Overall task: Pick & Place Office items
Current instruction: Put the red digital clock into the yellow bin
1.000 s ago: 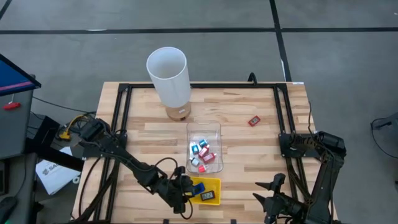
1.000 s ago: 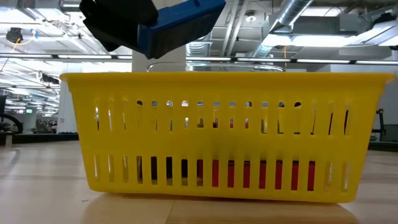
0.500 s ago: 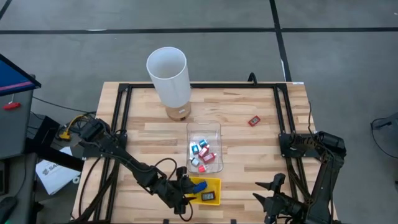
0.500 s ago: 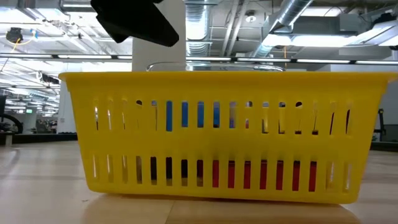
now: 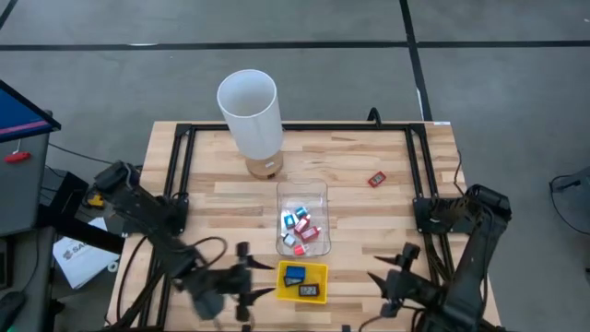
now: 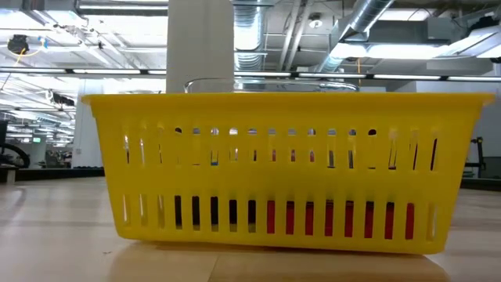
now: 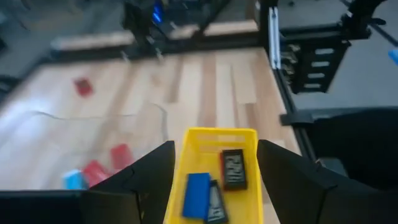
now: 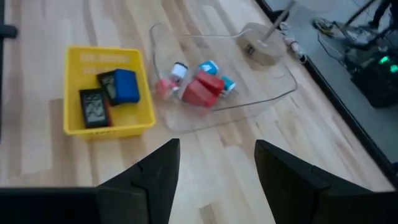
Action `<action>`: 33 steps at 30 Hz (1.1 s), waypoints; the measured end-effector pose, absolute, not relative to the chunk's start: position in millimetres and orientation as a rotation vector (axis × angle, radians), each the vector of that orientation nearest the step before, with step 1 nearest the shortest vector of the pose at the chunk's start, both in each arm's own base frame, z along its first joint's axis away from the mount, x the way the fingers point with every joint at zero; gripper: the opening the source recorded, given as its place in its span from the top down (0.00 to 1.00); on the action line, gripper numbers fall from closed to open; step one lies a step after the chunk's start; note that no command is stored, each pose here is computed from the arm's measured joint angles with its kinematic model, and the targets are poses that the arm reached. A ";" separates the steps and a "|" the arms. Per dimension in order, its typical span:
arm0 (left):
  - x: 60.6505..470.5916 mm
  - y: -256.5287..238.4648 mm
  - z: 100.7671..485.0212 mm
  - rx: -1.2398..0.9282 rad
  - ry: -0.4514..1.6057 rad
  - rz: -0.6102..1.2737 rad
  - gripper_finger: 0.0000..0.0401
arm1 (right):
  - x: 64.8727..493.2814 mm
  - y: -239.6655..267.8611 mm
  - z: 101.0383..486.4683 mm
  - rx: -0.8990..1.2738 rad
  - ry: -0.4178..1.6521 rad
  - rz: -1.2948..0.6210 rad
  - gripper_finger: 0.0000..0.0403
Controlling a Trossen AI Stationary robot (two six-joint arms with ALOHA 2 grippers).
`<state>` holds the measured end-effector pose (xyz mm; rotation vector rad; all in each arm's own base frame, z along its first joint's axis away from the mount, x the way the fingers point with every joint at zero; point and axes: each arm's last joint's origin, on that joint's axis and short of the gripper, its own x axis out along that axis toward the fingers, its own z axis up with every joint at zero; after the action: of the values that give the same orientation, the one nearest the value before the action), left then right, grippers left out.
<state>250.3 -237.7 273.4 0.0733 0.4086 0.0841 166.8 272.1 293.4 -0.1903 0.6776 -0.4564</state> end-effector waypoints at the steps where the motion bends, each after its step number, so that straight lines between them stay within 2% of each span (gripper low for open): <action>1: 241.1 -239.5 274.9 0.096 0.384 0.106 0.45 | 170.0 267.8 296.5 -0.183 0.679 -0.465 0.50; 8: 186.3 -219.4 248.0 0.163 0.293 0.259 0.43 | 193.8 220.3 311.5 -0.241 0.744 -0.536 0.50; 11: 177.1 -192.1 228.2 0.133 0.312 0.300 0.42 | 194.7 188.8 311.1 -0.242 0.767 -0.593 0.50; 16: 179.8 -142.0 210.1 0.103 0.313 0.338 0.42 | 182.2 145.7 299.1 -0.128 0.728 -0.605 0.50; 21: 187.2 -103.3 237.3 0.110 0.089 0.238 0.42 | 160.9 103.2 293.8 0.066 0.653 -0.573 0.50; 25: 187.9 -78.7 272.5 0.147 -0.124 0.195 0.42 | 148.7 60.6 297.8 0.265 0.648 -0.639 0.50; 33: 204.3 -68.7 323.8 0.254 -0.228 0.173 0.42 | 158.1 -0.1 314.0 0.495 0.554 -0.837 0.50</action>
<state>204.3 -68.7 323.8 0.2540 -0.2283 0.1731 158.1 -0.1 314.0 0.4955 0.5538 -0.8375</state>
